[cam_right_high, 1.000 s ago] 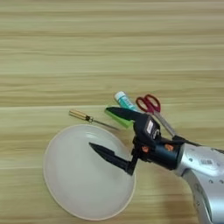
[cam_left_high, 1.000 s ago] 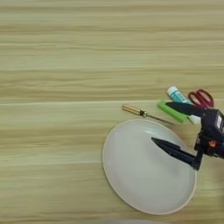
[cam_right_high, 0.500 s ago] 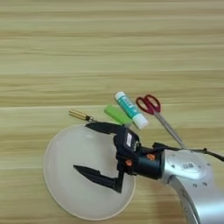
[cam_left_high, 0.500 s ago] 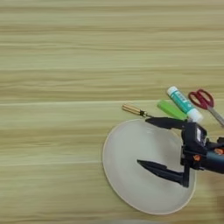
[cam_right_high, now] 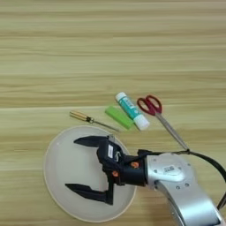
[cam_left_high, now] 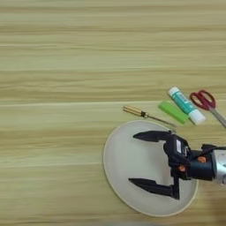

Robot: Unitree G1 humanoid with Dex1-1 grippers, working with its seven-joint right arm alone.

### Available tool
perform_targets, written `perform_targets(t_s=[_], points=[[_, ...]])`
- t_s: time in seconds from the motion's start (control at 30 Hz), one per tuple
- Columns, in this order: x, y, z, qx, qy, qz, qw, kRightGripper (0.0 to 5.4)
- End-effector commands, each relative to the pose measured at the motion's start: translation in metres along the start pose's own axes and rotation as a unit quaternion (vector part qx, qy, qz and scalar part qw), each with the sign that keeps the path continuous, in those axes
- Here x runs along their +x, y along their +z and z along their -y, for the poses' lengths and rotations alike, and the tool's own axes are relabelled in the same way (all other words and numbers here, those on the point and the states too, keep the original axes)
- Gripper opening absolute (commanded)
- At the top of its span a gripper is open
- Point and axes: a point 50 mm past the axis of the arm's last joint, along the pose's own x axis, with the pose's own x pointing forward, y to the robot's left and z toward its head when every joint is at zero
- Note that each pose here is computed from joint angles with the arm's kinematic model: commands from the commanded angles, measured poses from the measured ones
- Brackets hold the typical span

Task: Move the objects on the table

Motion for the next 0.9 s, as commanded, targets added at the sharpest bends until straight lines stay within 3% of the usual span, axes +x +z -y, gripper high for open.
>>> perform_targets(t_s=[0.03,0.57,0.9], points=[[0.006,0.006,0.014,-0.035,-0.018,-0.013,0.9991,5.37],[0.032,-0.002,0.021,-0.040,-0.016,-0.041,0.9982,5.37],[0.052,0.004,0.030,-0.041,-0.035,-0.032,0.9980,5.37]])
